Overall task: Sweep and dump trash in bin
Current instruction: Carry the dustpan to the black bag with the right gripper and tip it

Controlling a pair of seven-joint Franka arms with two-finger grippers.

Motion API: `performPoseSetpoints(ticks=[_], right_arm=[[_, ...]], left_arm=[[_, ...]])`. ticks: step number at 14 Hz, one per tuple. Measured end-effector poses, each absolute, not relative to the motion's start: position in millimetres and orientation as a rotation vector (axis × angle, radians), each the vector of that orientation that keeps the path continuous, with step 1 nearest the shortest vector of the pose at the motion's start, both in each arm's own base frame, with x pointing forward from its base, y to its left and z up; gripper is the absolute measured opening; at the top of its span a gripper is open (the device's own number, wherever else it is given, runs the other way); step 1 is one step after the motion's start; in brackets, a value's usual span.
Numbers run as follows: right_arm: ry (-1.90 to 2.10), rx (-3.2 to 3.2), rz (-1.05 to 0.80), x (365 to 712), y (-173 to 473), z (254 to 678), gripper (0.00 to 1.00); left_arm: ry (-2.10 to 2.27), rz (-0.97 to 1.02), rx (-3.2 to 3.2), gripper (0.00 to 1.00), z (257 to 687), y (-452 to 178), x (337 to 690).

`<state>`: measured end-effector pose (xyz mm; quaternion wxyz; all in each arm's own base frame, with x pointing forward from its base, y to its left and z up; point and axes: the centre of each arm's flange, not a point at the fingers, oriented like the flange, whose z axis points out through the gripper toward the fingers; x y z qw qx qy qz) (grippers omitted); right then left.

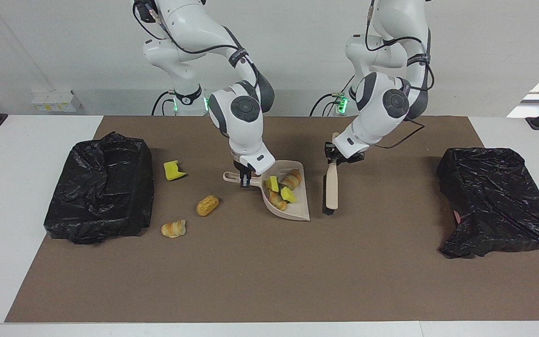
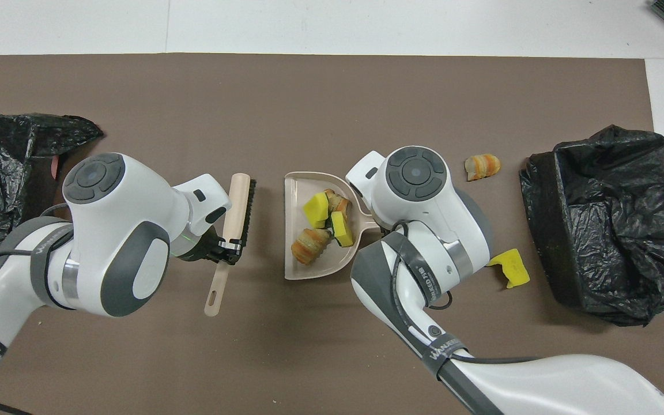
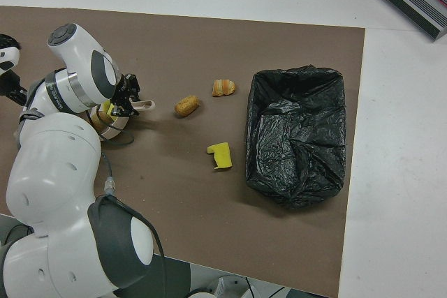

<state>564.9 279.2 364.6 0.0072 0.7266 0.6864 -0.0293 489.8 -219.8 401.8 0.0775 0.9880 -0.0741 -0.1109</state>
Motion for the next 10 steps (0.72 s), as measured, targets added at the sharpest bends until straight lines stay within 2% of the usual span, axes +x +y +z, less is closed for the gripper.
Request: performPoseSetpoints(ticks=[4, 7, 10], right_arm=[[2.060, 2.333, 0.007, 592, 219, 404, 0.33], [2.074, 2.332, 0.100, 604, 159, 440, 0.33], [2.065, 2.358, 0.159, 610, 95, 464, 0.33]], left_arm=[[-0.082, -0.387, 3.051, 0.26, 429, -235, 445], [-0.015, -0.408, 3.104, 0.26, 418, -283, 380], [0.056, -0.315, 3.127, 0.26, 404, -349, 317]])
